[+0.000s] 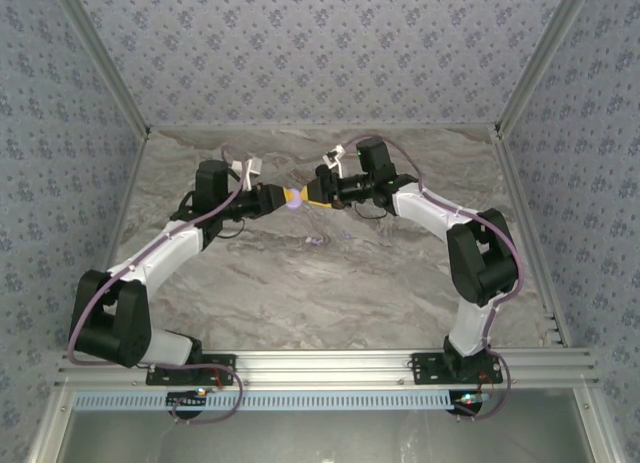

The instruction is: Insert the wireless bluetooth earbuds into the charging case

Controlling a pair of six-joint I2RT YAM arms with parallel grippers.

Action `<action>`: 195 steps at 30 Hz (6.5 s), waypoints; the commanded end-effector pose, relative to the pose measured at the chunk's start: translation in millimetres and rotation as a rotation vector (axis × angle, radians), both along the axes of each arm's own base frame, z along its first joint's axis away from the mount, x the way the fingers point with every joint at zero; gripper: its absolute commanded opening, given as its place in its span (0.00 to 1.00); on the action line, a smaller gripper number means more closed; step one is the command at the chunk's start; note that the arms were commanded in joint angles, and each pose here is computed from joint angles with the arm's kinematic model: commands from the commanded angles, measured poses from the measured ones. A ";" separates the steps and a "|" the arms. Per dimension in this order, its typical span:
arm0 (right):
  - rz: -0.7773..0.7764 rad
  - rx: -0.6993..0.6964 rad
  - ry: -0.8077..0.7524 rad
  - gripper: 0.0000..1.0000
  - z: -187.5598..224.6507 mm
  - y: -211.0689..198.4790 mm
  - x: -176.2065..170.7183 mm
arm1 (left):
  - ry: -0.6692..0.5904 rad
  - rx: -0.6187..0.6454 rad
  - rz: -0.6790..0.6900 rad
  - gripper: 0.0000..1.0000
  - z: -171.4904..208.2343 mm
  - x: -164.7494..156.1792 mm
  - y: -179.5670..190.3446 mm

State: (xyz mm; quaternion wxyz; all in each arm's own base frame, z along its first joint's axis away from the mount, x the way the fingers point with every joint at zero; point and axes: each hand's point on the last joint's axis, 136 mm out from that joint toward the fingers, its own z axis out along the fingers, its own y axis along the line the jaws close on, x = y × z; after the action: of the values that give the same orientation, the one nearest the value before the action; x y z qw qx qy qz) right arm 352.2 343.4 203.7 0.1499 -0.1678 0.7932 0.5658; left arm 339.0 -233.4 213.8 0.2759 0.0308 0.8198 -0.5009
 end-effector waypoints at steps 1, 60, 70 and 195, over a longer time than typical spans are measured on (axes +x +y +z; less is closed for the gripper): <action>0.034 0.044 -0.038 0.54 22.3 3.8 -7.1 | -0.066 -0.015 -0.036 0.23 20.4 -3.8 -4.7; 0.067 0.124 -0.117 0.22 83.0 0.6 -27.5 | -0.150 -0.140 -0.179 0.47 55.6 -33.2 -20.8; 0.064 0.121 -0.116 0.23 82.5 0.6 -28.0 | -0.129 -0.125 -0.177 0.38 49.2 -33.7 -21.0; -0.226 -0.993 0.110 0.16 -151.8 -97.8 17.7 | -0.681 0.136 -0.211 0.23 44.0 -64.0 -25.9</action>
State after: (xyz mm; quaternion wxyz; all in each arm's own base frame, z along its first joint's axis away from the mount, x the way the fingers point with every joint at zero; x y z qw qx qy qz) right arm 367.9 253.7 56.8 0.0781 -0.1085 0.9801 0.1467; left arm 278.1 -260.3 251.4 0.4699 0.3002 0.7093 -0.4313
